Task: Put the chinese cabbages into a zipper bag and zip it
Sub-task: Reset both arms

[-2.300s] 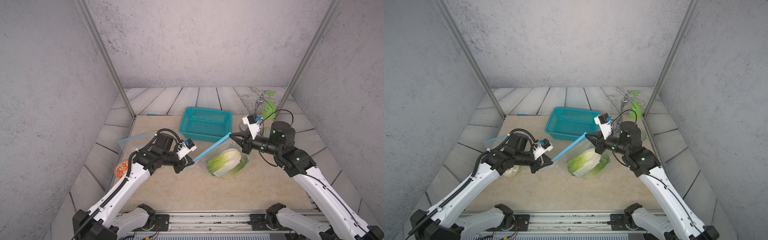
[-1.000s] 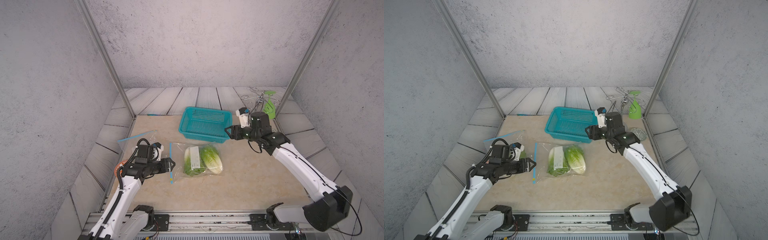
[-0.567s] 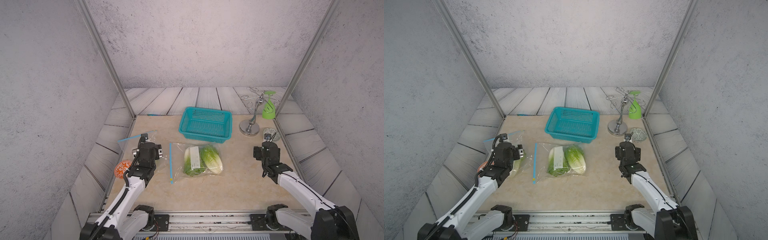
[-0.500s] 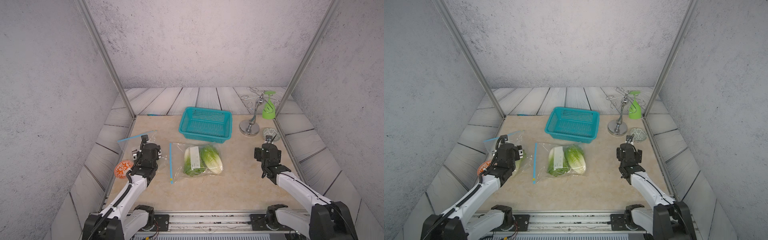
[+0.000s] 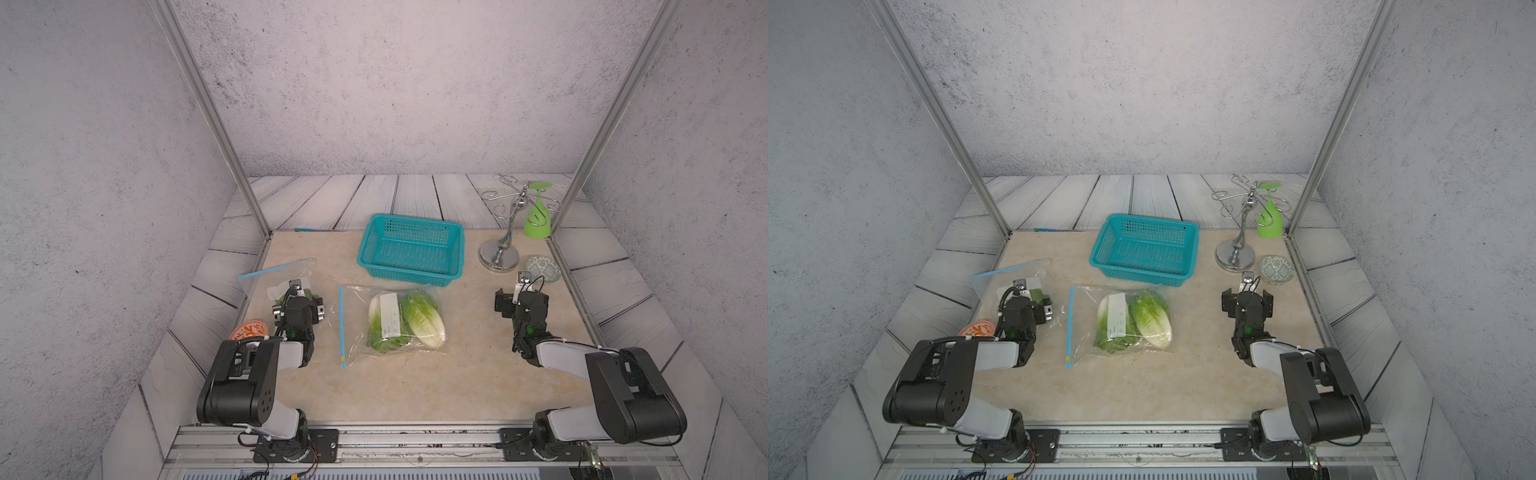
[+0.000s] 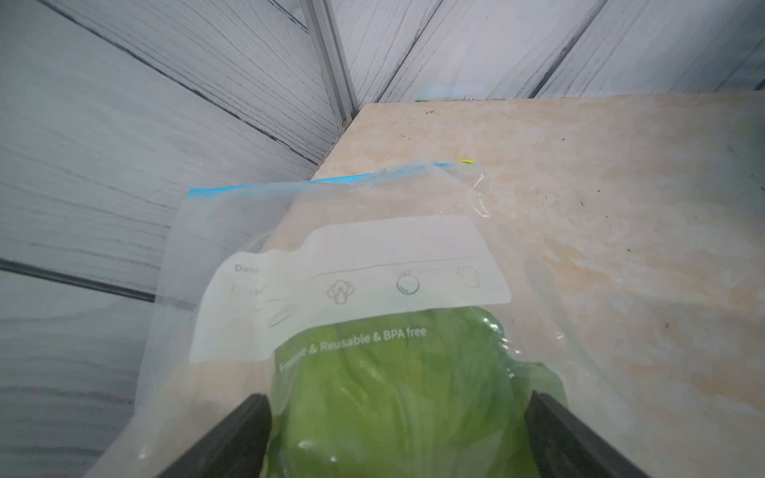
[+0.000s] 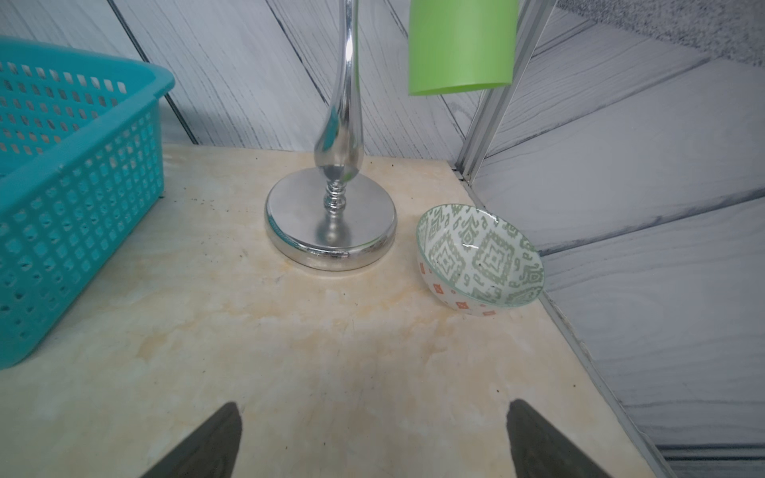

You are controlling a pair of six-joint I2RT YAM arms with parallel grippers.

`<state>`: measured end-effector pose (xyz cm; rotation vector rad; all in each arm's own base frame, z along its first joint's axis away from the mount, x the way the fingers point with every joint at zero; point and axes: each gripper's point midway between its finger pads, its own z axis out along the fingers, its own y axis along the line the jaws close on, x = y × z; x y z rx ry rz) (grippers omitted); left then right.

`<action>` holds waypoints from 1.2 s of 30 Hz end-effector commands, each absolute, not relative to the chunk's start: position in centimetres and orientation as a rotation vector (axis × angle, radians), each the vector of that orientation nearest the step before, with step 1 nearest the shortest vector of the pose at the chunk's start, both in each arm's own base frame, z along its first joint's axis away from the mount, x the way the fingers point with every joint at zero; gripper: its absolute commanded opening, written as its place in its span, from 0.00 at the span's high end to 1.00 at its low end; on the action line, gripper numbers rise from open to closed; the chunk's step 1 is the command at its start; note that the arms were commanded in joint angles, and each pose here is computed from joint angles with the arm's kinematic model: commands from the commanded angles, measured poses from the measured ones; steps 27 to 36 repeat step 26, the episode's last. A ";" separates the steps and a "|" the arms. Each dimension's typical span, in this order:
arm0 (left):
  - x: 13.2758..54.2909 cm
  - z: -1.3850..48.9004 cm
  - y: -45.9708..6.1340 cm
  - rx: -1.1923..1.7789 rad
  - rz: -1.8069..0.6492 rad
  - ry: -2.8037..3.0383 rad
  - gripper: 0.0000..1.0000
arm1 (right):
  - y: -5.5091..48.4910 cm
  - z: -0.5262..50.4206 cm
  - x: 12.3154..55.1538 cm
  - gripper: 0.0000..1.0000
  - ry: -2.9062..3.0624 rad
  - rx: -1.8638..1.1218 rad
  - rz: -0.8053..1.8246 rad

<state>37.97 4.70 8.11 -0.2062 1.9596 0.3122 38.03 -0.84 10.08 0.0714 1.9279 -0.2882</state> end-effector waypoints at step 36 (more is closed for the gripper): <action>39.5 9.4 3.9 -0.178 0.232 1.955 0.01 | -3.3 9.3 39.4 0.01 1.956 0.210 -0.267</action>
